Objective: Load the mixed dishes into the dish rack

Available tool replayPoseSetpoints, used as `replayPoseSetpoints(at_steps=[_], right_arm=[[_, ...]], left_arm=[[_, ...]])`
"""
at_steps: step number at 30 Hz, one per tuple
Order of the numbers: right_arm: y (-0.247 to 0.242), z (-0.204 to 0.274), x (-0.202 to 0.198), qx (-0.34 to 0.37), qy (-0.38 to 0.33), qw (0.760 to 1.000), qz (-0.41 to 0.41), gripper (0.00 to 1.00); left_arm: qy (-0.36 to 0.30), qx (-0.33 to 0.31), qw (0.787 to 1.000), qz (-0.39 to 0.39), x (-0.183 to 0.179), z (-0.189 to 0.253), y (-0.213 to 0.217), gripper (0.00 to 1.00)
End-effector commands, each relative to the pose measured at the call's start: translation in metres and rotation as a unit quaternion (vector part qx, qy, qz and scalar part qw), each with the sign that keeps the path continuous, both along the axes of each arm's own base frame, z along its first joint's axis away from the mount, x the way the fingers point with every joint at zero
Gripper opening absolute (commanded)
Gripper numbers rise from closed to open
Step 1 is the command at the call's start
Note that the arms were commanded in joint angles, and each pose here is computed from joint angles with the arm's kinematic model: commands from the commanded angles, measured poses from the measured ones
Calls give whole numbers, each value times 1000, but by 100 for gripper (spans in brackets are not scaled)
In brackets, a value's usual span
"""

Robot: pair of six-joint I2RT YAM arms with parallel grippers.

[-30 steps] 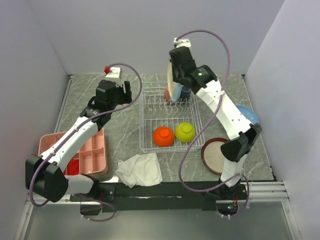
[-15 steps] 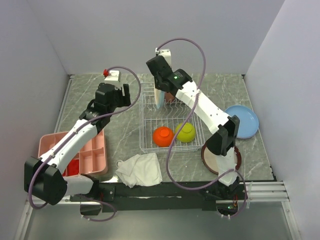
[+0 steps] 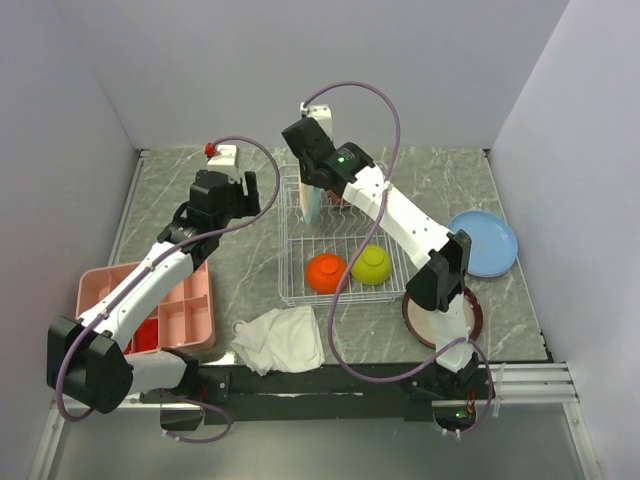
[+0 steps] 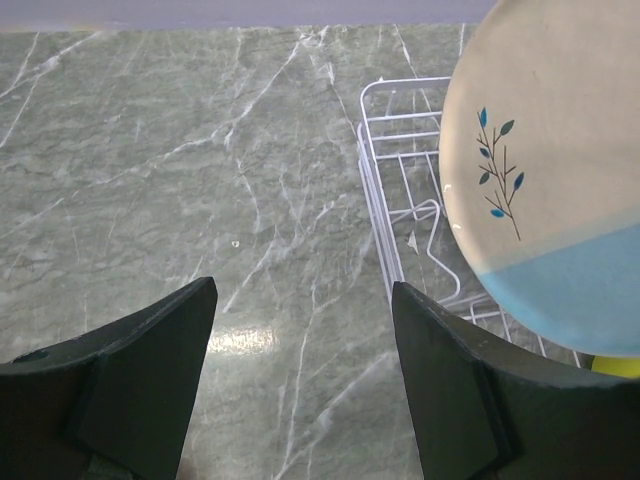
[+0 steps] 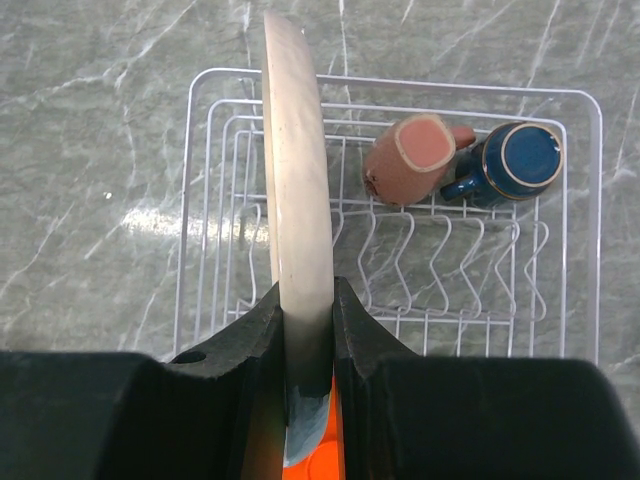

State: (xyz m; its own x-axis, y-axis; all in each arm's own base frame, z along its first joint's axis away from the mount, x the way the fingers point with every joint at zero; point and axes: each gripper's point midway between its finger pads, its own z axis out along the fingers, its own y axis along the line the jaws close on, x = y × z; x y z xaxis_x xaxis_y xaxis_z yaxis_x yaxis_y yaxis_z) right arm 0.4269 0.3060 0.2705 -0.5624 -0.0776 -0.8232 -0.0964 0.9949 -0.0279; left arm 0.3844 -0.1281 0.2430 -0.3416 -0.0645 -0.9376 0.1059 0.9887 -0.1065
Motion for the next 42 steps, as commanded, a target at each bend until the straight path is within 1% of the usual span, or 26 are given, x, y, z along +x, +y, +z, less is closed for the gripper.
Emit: replayPoseSetpoints(at_steps=[1,6,11,15,16,17,19,20,21,22,25,29,30,31,32,33,34,35,36,37,38,39,40,41,42], right_arm=[[9,35,10,64,-51,996,-27,0],[19,10,10,75,-19,996,-35,0],[18,-21,9,52,9,998,-42,0],[17,-31,10,41,17,998,-41,0],[17,-33,11,39,18,998,-40,12],[16,-32,12,38,17,998,-38,21],[17,-31,13,35,13,999,-30,43],[14,-26,14,29,8,999,-26,65],[12,-22,15,27,3,999,-26,70],[9,-12,15,30,-6,999,-23,78],[-3,8,12,28,-26,999,-18,87],[-21,33,2,19,-49,999,-14,91],[-27,31,-2,10,-47,999,-14,91],[-36,50,-8,20,-65,997,-19,93],[-45,56,-11,11,-73,997,-22,93],[-53,50,-15,0,-69,997,-26,94],[-64,65,-22,8,-82,996,-31,95],[-73,66,-25,-2,-84,996,-29,95],[-82,55,-29,-15,-73,997,-30,95],[-96,66,-37,-11,-81,996,-31,95],[-115,65,-35,-19,-78,996,-43,95],[-127,48,-41,-29,-54,997,-37,96],[-142,53,-50,-24,-53,998,-30,96],[-171,48,-48,-27,-41,998,-49,96],[-174,22,-59,-24,3,1000,-13,96]], left_arm=[[-32,-17,999,7,0,20,3,77],[-35,-13,999,10,1,24,4,77],[-30,-15,999,5,3,22,1,77],[-25,-20,999,3,6,19,-2,77],[-26,-22,999,2,6,20,-3,77],[-26,-22,999,2,7,20,-3,77],[-23,-25,999,-3,8,18,-6,77],[-23,-27,999,-4,8,19,-7,76],[-21,-28,999,-6,9,19,-9,76],[-24,-30,999,-7,10,22,-9,77],[-25,-33,999,-14,11,24,-12,76],[-25,-36,999,-22,15,25,-16,78],[-27,-37,999,-24,16,27,-16,80],[-30,-39,998,-26,16,29,-17,80],[-33,-41,998,-27,16,31,-17,81],[-37,-44,998,-30,16,34,-18,82],[-37,-45,998,-32,16,33,-19,83],[-34,-47,998,-39,16,33,-21,83],[-34,-49,997,-43,16,34,-23,84],[-35,-52,997,-50,16,35,-26,84],[-35,-55,996,-61,16,37,-30,83],[-41,-62,994,-75,15,43,-35,83],[-46,-64,992,-95,13,47,-41,82],[-51,-66,990,-115,10,50,-47,81],[-56,-76,981,-169,2,56,-64,81]])
